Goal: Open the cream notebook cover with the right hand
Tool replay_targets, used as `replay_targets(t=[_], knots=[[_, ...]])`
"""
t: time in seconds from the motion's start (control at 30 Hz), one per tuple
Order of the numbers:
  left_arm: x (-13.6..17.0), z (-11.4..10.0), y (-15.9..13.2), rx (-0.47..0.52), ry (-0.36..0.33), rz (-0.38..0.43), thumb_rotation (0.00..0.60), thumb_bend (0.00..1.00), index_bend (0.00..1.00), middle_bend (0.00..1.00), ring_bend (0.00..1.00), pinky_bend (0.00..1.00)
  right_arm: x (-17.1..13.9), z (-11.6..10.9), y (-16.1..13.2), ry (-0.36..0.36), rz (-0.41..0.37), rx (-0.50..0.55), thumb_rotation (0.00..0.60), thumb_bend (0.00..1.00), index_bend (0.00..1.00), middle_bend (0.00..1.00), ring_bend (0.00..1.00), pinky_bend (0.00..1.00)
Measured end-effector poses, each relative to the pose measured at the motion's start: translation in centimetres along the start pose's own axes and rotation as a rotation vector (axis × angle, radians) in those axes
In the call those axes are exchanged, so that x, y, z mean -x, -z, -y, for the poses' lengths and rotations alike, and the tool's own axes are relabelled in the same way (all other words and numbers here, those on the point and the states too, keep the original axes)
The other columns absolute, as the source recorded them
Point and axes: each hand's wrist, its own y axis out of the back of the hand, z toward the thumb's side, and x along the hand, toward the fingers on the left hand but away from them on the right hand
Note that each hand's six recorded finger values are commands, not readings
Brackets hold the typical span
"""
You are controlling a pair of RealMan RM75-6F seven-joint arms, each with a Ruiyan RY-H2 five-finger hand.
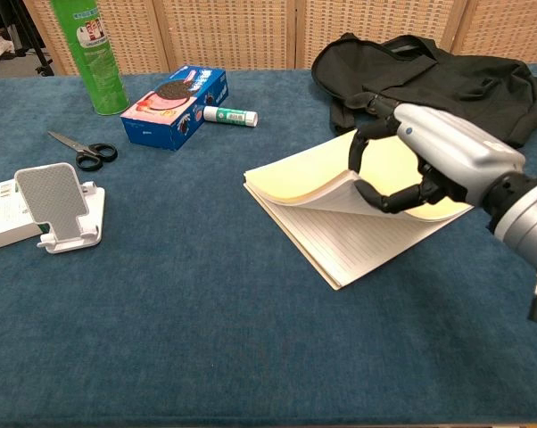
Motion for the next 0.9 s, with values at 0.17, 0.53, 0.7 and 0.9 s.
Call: replay_targets(t=[0.17,0.53,0.7,0.9], knots=[[0.0,0.0,0.0,0.001,0.002,0.002,0.600,0.00,0.00,0.00,0.00,0.00,1.1,-2.2,1.7,0.044,0.099,0.132,0.600,1.00,0.68,0.05,0.00,0.00],[0.0,0.2,-0.1,-0.002,0.006,0.002,0.600,0.00,0.00,0.00,0.00,0.00,3.0,-8.2,6.3,0.203,0.273,0.354,0.600,1.00,0.69,0.05,0.00,0.00],[-0.1,0.3,-0.2,-0.005,0.009,0.003,0.600,0.00,0.00,0.00,0.00,0.00,3.5,-10.6,9.0,0.284,0.379,0.443,0.600,1.00,0.70,0.06,0.00,0.00],[-0.2,0.5,-0.3,-0.013,0.013,0.000,0.600,0.00,0.00,0.00,0.00,0.00,4.0,-13.3,12.9,0.398,0.528,0.617,0.600,1.00,0.70,0.05,0.00,0.00]])
